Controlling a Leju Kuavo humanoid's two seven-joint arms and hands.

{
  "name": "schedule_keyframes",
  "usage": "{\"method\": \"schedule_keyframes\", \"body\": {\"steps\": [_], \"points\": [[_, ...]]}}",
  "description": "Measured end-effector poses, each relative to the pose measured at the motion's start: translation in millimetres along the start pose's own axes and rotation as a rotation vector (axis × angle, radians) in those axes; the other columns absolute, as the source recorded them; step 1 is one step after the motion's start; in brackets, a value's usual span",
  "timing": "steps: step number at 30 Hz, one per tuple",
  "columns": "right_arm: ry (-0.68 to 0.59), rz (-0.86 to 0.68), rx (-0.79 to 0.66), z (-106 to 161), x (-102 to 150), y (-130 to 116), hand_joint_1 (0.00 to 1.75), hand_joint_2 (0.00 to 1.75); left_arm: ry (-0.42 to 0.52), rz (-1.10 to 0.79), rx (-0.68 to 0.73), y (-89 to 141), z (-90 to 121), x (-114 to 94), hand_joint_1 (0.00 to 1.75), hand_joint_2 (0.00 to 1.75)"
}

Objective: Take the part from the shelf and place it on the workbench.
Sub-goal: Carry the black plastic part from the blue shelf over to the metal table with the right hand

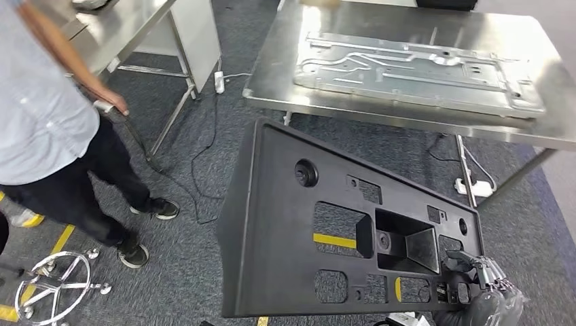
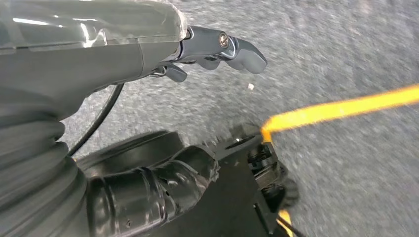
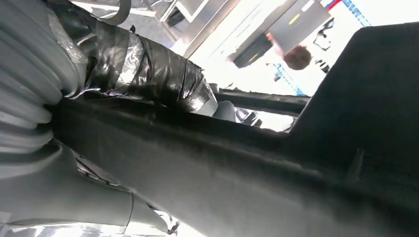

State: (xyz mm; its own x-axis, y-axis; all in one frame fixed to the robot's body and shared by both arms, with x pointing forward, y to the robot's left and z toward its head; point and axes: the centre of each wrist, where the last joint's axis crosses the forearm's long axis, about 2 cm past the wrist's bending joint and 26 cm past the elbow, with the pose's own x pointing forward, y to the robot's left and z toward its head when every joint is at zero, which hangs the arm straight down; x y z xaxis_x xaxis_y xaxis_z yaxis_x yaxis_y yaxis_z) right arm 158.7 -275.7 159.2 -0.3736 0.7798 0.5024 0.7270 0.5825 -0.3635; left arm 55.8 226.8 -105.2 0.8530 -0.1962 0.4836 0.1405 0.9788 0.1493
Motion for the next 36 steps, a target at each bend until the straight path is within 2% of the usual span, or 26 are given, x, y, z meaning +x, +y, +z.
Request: {"method": "schedule_keyframes", "body": {"steps": [36], "points": [[0.007,0.01,0.105,6,1,11,1.73,1.75,-0.01,0.013,-0.045,0,1,-4,0.0,1.75]]}}
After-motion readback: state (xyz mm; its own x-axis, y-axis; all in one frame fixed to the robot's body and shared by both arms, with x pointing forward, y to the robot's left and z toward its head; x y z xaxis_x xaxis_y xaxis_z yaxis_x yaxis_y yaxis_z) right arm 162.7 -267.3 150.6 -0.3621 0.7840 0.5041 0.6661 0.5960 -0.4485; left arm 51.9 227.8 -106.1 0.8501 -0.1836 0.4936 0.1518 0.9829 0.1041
